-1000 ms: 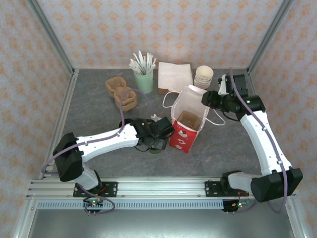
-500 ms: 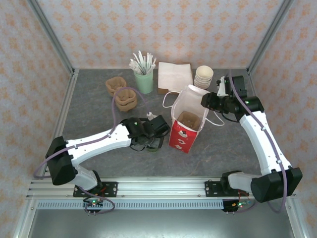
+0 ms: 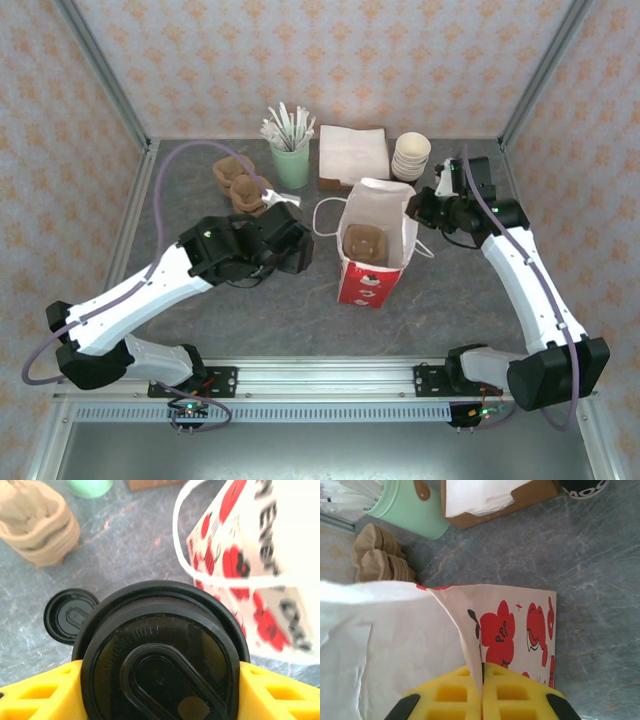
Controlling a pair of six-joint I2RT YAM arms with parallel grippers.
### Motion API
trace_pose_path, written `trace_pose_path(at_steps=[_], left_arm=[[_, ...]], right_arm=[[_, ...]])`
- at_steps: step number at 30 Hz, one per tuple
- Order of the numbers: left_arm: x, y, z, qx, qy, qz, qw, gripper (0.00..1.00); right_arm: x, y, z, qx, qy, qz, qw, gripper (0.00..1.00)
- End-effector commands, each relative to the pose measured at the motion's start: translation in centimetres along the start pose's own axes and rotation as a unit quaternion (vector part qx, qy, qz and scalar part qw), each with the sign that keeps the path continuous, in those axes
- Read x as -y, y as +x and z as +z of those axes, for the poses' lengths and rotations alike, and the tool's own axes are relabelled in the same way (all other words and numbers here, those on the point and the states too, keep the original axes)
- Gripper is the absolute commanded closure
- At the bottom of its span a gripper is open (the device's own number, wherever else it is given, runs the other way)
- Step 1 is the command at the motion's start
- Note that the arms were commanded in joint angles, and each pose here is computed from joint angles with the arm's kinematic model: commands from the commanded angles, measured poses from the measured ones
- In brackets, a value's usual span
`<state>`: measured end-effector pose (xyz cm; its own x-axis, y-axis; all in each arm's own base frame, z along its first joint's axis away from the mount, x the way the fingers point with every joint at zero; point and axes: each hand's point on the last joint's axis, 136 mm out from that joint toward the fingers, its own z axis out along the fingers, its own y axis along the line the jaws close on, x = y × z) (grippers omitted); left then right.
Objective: Pack the takeout coffee
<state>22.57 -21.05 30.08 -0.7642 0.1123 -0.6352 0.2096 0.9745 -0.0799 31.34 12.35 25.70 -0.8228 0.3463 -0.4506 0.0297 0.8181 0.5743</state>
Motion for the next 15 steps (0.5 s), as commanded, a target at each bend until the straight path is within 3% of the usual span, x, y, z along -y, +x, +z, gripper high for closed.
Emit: trace_pose_path(at_steps=[1,8,15], left_arm=[[-2.2,-1.5,-2.8,0.022,-0.031,0.021,0.999,0.38],[-2.4,-4.8,-6.2,0.054,-0.034,0.033,0.997,0.37],[-2.6,-7.1,-8.8,0.088,-0.031,0.024,0.995,0.37]], right_arm=[[-3.1,-0.6,-0.8,0.037,-0.051,0.024,0.998,0.96],[-5.9,-0.8,-0.5,0.072,-0.057,0.067,0.994,1.00],[-7.0,0.7,2.0,0.057,-0.052,0.114,0.990,1.00]])
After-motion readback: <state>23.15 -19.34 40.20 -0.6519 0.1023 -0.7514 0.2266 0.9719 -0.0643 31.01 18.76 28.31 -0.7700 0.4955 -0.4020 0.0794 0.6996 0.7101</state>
